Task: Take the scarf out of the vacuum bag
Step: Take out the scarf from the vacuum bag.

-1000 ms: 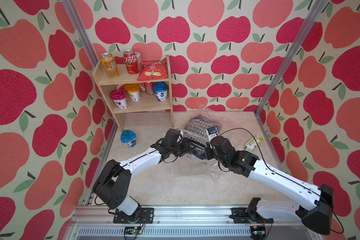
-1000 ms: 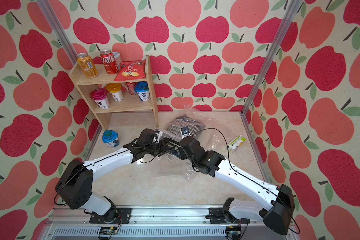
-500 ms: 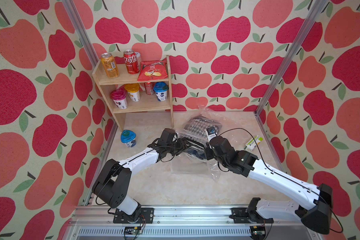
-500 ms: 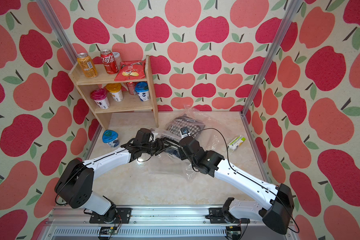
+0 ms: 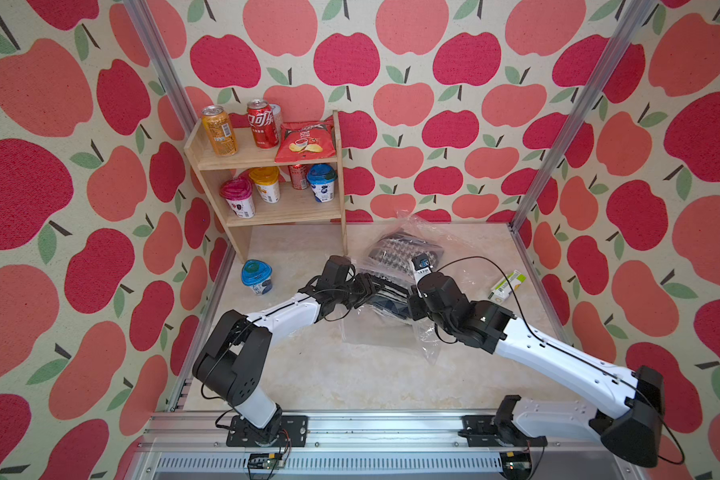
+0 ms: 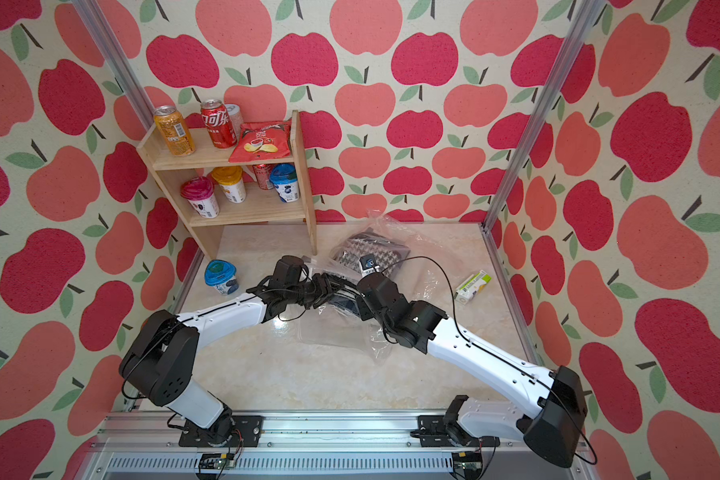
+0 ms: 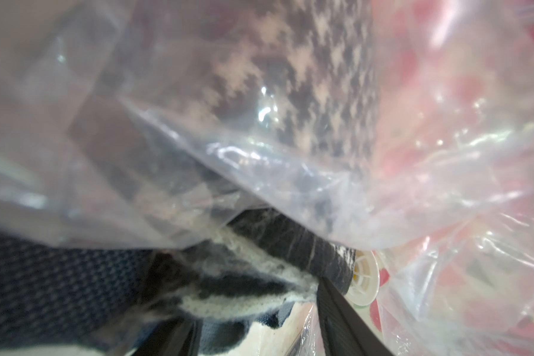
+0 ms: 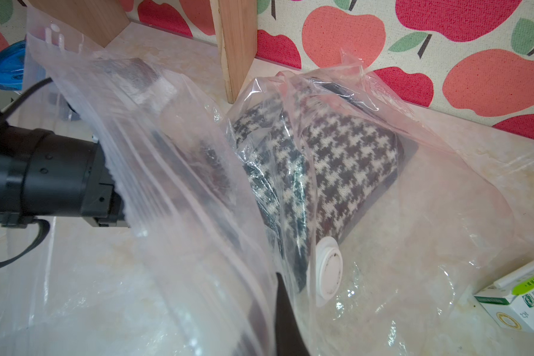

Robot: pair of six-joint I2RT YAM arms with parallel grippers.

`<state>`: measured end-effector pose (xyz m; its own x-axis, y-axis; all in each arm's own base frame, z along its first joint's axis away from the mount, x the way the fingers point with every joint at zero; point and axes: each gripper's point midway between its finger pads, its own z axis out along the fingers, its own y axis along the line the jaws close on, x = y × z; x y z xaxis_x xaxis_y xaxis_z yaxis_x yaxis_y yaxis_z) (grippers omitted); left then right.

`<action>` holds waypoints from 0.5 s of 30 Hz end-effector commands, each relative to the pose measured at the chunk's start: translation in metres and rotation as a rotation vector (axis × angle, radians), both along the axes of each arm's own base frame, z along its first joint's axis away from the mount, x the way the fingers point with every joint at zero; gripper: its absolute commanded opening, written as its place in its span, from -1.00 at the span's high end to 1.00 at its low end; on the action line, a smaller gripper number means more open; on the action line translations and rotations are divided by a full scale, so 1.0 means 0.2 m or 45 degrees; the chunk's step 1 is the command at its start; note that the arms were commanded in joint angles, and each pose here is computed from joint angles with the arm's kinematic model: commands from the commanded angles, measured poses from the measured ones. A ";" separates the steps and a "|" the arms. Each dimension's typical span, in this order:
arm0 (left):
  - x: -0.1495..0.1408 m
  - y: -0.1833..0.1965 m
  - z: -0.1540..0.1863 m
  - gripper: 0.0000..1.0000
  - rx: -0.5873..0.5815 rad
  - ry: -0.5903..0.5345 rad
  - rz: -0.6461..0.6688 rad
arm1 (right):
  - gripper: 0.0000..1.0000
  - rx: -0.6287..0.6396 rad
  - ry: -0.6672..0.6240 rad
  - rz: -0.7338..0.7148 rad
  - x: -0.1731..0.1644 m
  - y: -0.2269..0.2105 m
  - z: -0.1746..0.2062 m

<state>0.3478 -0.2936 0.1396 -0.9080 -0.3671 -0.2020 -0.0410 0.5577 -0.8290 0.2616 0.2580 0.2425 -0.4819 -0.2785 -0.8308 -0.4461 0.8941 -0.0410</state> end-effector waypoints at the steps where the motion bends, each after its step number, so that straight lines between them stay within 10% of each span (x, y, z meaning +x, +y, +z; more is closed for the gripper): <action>1: 0.11 0.00 0.07 -0.24 -0.049 -0.068 0.051 | 1.00 0.019 -0.019 0.012 0.00 0.03 0.05; 15: 0.21 -0.06 0.13 -0.48 -0.119 -0.129 0.065 | 1.00 0.017 -0.019 0.025 0.01 0.04 0.06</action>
<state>0.3657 -0.3047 0.1432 -0.8986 -0.3928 -0.1955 -0.0388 0.5150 -0.8563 0.2618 0.2610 0.2386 -0.4889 -0.2864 -0.8240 -0.4537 0.8903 -0.0403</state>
